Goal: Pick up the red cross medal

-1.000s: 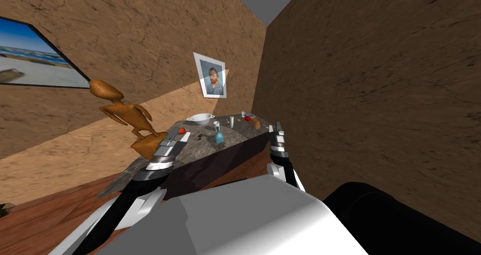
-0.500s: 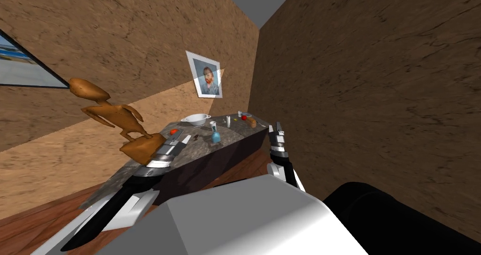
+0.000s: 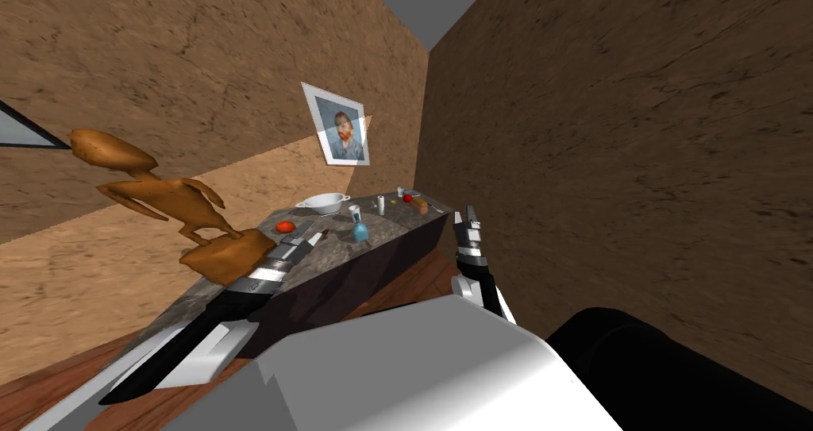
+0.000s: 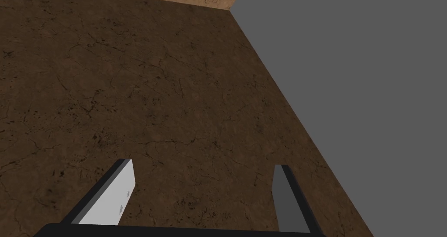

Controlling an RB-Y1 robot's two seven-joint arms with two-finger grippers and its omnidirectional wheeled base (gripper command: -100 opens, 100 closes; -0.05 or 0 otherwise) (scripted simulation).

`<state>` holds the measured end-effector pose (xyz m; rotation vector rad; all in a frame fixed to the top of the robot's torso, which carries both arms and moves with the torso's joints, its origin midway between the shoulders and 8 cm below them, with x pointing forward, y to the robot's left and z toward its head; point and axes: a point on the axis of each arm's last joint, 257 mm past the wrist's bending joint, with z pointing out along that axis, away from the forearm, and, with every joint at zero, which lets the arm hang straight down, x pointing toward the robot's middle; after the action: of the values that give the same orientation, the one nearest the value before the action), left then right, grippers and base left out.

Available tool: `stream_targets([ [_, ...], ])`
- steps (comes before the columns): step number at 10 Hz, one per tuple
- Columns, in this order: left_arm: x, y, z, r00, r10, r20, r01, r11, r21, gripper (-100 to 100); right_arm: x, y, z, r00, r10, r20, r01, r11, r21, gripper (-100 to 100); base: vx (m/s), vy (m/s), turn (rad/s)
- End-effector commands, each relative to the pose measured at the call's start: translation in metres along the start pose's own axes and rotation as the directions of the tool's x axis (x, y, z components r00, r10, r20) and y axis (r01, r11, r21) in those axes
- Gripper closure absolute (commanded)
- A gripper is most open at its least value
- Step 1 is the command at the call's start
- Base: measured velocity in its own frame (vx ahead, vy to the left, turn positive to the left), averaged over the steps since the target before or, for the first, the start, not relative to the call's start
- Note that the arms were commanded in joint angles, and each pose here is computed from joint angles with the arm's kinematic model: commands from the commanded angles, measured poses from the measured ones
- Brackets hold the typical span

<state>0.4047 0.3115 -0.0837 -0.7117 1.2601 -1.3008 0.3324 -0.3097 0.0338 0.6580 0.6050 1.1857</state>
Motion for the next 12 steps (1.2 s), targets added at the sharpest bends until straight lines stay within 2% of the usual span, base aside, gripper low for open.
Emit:
stream_targets([
  [1,-0.009,0.022,-0.004,1.000,-0.004,-0.005,0.003,0.997,-0.076,-100,0.000,0.000,0.000,1.000,0.000,0.000,0.000,1.000,0.000,0,-0.023,-0.003,-0.153],
  [2,-0.009,0.021,-0.004,1.000,0.005,-0.015,-0.007,0.997,-0.079,-100,0.000,0.000,0.000,1.000,0.000,0.000,0.000,1.000,0.000,0,-0.018,0.001,-0.091],
  [3,-0.018,0.042,-0.007,1.000,0.002,-0.013,-0.003,0.989,-0.149,-100,0.000,0.000,0.000,1.000,0.000,0.000,0.000,1.000,0.000,0,-0.016,0.000,-0.199],
  [4,-0.018,0.041,-0.007,1.000,0.011,-0.023,-0.015,0.988,-0.151,-100,0.000,0.000,0.000,1.000,0.000,0.000,0.000,1.000,0.000,0,-0.013,0.004,-0.091],
  [5,-0.028,0.062,-0.012,1.000,0.006,-0.015,-0.009,0.975,-0.222,-100,0.000,0.000,0.000,1.000,0.000,0.000,0.000,1.000,0.000,0,-0.012,-0.001,-0.170],
  [6,-0.029,0.061,-0.011,0.999,0.020,-0.029,-0.026,0.974,-0.226,-100,0.000,0.000,0.000,1.000,0.000,0.000,0.000,1.000,0.000,0,-0.010,0.001,-0.086],
  [7,-0.039,0.083,-0.019,1.000,0.016,-0.018,-0.020,0.954,-0.298,-100,0.000,0.000,0.000,1.000,0.000,0.000,0.000,1.000,0.000,0,-0.009,-0.001,-0.171],
  [8,-0.040,0.082,-0.018,0.999,0.032,-0.035,-0.041,0.953,-0.302,-100,0.000,0.000,0.000,1.000,0.000,0.000,0.000,1.000,0.000,0,-0.007,0.004,-0.091],
  [9,-0.051,0.103,-0.027,0.999,0.036,-0.028,-0.044,0.926,-0.376,-100,0.000,0.000,0.000,1.000,0.000,0.000,0.000,1.000,0.000,0,-0.003,0.001,-0.172],
  [10,-0.052,0.102,-0.027,0.998,0.046,-0.039,-0.057,0.924,-0.378,-100,0.000,0.000,0.000,1.000,0.000,0.000,0.000,1.000,0.000,0,-0.002,0.004,-0.111],
  [11,-0.064,0.121,-0.037,0.998,0.056,-0.038,-0.067,0.893,-0.446,-100,0.000,0.000,0.000,1.000,0.000,0.000,0.000,1.000,0.000,0,0.002,0.002,-0.180],
  [12,-0.065,0.122,-0.037,0.997,0.062,-0.043,-0.075,0.888,-0.454,-100,0.000,0.000,0.000,1.000,0.000,0.000,0.000,1.000,0.000,0,0.003,0.006,-0.103],
])
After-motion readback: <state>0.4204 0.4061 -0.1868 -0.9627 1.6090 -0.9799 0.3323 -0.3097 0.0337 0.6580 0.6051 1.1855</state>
